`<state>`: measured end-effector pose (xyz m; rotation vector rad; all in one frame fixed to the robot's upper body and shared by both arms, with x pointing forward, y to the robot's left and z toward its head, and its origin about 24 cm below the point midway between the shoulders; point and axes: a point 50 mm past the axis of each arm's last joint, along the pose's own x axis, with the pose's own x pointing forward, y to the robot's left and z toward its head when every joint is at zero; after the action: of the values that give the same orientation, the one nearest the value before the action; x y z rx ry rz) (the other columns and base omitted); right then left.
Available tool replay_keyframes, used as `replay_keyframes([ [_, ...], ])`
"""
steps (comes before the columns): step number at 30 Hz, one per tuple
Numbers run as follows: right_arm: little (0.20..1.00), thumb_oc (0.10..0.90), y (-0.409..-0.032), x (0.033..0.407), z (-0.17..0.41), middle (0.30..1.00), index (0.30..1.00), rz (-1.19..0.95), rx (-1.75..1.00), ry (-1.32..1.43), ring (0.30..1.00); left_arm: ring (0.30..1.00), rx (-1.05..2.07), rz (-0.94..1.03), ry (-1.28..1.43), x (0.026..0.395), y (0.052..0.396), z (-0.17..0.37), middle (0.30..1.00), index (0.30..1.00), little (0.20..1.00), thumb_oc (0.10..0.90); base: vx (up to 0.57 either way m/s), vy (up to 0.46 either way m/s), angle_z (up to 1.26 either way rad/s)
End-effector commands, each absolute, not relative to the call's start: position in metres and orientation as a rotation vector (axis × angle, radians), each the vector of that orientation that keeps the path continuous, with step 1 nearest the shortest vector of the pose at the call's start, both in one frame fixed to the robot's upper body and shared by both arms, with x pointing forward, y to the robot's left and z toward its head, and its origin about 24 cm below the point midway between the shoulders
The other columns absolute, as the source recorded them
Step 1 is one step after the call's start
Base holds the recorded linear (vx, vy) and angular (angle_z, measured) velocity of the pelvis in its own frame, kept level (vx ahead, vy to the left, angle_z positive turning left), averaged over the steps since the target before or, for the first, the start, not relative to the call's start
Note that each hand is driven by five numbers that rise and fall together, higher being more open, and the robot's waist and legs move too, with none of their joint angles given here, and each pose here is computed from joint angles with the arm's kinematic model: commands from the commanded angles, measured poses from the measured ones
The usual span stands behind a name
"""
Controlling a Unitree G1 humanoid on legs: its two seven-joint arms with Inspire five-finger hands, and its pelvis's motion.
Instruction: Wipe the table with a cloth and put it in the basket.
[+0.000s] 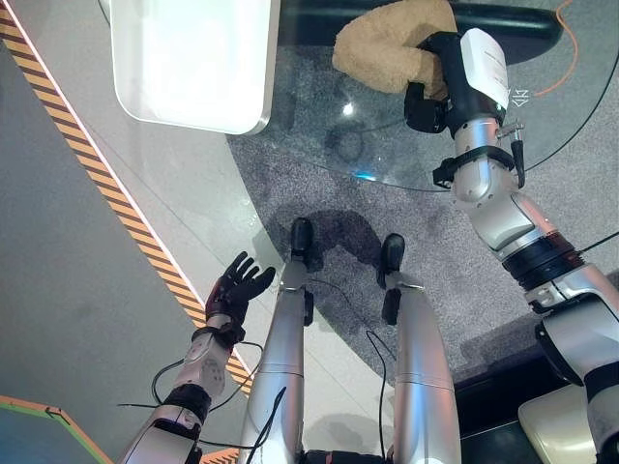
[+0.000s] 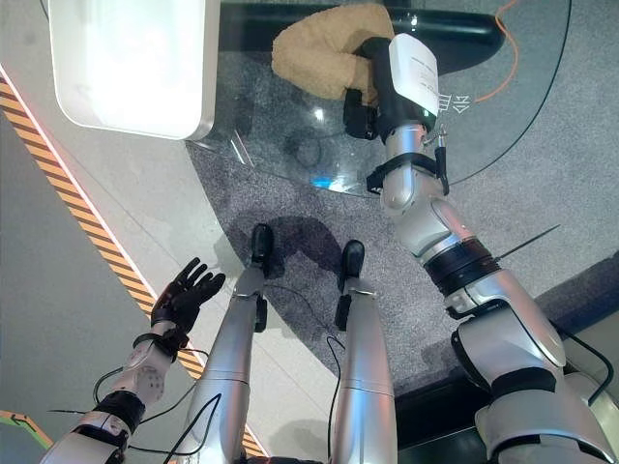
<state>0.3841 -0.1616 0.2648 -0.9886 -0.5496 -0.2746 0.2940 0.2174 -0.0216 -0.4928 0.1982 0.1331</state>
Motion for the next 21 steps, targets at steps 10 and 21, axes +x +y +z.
replay_keyframes([
  [10, 0.2, 0.1, -0.143, 0.371, 0.249, 0.3, 0.3, -0.244, -0.834, -0.664, 0.3, 0.9, -0.711, 0.552, -0.352, 0.311, 0.295, 0.072, 0.9, 0.9, 0.9, 0.8, 0.0, -0.006, 0.0],
  [21, 0.2, 0.1, -0.147, 0.372, 0.245, 0.3, 0.3, -0.289, -0.718, -0.654, 0.3, 0.9, -0.746, 0.823, -0.657, 0.311, 0.334, 0.148, 0.9, 0.9, 0.9, 0.8, -0.01, -0.019, 0.02],
])
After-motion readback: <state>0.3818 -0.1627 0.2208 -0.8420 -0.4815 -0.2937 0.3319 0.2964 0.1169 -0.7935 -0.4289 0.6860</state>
